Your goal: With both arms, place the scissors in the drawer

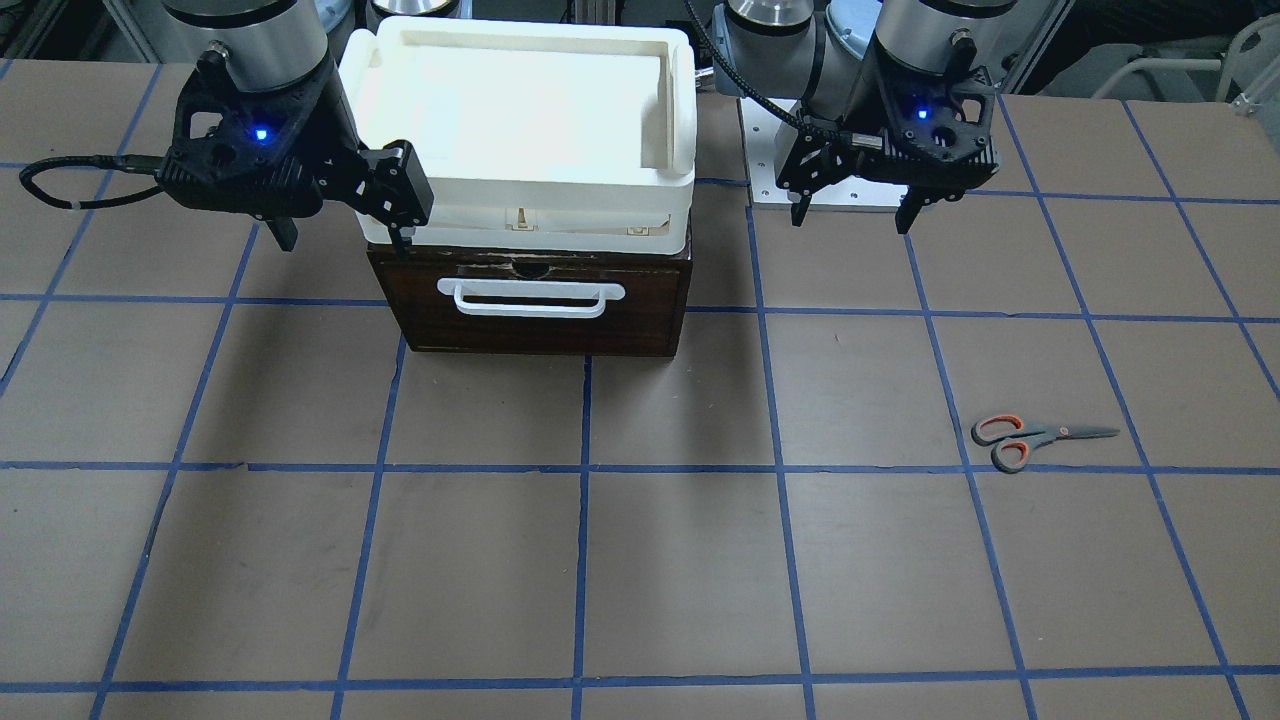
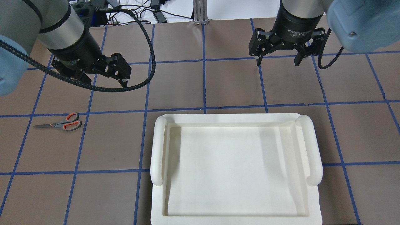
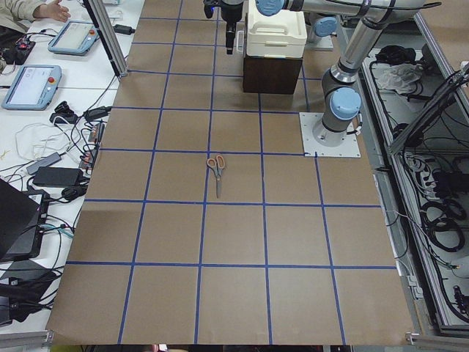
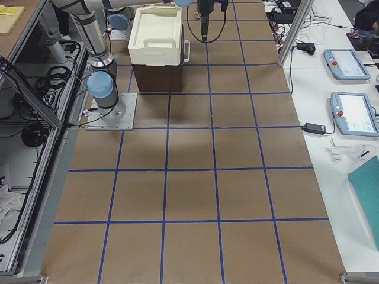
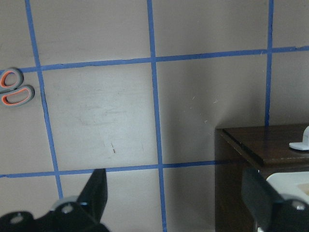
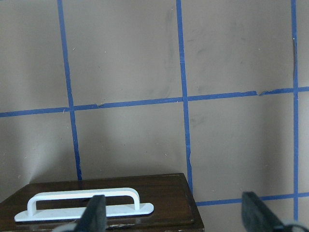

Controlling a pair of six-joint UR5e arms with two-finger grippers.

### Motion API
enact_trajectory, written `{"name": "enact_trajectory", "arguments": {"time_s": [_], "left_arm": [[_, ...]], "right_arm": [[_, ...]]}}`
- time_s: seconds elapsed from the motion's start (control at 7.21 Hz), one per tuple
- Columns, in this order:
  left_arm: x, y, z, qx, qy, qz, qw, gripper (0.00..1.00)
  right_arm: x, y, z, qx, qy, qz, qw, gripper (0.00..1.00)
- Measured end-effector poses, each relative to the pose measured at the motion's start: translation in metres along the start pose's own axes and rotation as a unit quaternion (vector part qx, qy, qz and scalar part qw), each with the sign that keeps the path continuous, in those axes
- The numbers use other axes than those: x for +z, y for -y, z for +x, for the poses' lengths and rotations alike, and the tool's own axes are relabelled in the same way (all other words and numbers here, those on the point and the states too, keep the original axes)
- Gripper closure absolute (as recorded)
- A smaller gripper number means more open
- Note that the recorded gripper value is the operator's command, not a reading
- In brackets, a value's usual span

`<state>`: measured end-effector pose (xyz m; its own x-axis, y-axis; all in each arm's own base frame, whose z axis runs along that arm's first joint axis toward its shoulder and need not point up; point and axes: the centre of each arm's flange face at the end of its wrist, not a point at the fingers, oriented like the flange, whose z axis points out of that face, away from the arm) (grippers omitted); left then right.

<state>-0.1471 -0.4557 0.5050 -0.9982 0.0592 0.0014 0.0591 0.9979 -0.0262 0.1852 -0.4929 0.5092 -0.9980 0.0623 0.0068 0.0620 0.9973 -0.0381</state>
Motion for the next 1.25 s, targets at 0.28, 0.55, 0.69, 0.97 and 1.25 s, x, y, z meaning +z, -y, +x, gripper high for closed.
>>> {"name": "enact_trajectory", "arguments": {"time_s": [0.28,0.55,0.69,0.97,1.25], "left_arm": [[0.007,-0.002,-0.003,0.012,0.002,-0.005,0.9999,0.01],[0.012,0.007,-0.031,0.131,0.004,-0.001,0.9913,0.04],[0.016,0.014,-0.063,0.195,0.003,-0.001,0.9808,0.04],[0.036,0.016,-0.139,0.304,-0.006,-0.02,0.9526,0.02],[0.071,0.007,-0.22,0.418,-0.031,-0.039,0.9072,0.0]], "right_arm": [[0.026,0.016,-0.007,-0.035,0.0,-0.026,0.999,0.0],[0.06,0.029,-0.031,-0.154,0.018,-0.054,0.9864,0.0],[0.077,0.031,-0.049,-0.232,0.028,-0.064,0.9701,0.0],[0.11,0.031,-0.079,-0.378,0.044,-0.082,0.9211,0.0],[0.128,0.028,-0.097,-0.49,0.075,-0.088,0.8642,0.0]]}}
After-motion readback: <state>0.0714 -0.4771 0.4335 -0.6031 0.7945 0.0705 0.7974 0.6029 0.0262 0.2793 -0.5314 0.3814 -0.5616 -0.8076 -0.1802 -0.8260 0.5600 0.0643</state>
